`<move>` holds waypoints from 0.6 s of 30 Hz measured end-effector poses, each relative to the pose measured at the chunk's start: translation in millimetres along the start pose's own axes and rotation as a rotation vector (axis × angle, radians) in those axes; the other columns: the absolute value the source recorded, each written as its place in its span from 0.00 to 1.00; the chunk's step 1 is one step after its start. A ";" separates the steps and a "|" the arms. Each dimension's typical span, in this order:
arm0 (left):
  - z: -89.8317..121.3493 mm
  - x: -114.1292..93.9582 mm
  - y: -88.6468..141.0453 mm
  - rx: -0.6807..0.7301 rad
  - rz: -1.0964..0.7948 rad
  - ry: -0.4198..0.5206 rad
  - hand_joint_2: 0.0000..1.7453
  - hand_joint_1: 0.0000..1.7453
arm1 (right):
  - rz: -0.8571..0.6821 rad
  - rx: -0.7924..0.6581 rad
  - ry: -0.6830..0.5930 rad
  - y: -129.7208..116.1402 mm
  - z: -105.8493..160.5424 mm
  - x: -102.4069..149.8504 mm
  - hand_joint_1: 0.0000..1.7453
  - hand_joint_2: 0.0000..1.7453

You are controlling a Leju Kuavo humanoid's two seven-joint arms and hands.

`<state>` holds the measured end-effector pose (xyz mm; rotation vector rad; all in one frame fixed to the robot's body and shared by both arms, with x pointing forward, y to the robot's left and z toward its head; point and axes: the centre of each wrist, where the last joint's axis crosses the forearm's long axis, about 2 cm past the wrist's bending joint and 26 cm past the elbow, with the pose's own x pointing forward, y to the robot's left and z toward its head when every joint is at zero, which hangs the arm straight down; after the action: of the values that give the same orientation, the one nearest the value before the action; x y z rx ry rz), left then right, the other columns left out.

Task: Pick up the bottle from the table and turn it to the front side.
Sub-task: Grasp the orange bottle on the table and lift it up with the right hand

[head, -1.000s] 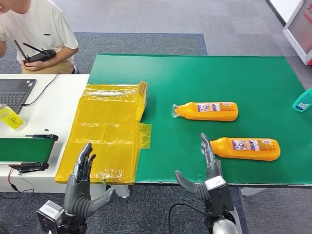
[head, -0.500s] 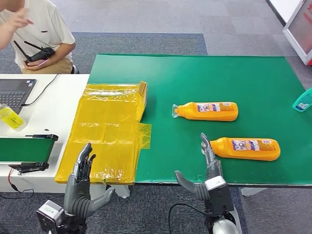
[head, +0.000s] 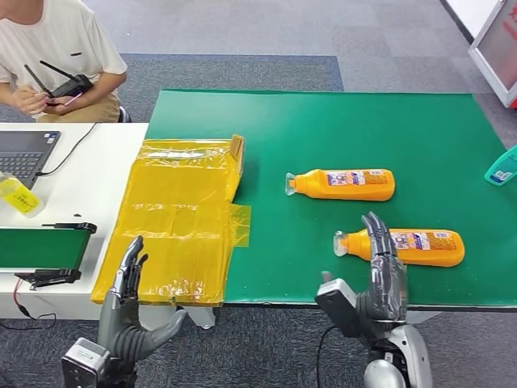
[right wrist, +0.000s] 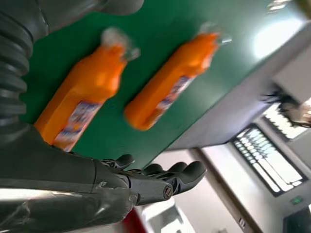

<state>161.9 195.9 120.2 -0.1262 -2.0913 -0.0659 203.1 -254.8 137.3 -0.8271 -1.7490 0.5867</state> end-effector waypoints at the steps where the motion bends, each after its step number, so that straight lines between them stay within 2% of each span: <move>1: -0.1 1.0 0.9 0.002 -0.003 -0.006 1.00 0.00 | 0.117 0.034 0.033 -3.3 0.4 -7.1 0.00 1.00; 3: -0.2 3.1 2.4 0.004 -0.004 -0.016 1.00 0.00 | 0.294 0.093 0.078 -10.7 0.7 -24.3 0.00 1.00; 6: -2.0 5.7 2.8 -0.015 -0.015 -0.028 1.00 0.00 | 0.425 0.161 0.092 -24.6 -7.0 -50.8 0.00 1.00; 12: -17.1 15.6 -11.4 -0.081 -0.041 -0.082 1.00 0.00 | 0.542 0.250 0.101 -47.5 -40.5 -91.4 0.00 1.00; 18: -41.2 26.4 -37.2 -0.213 0.031 -0.162 1.00 0.00 | 0.608 0.299 0.122 -53.2 -82.5 -114.3 0.00 1.00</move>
<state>179.8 156.5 163.8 -0.3014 -2.2395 -0.2678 290.6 -377.4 132.5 -1.1538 -1.2433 1.1417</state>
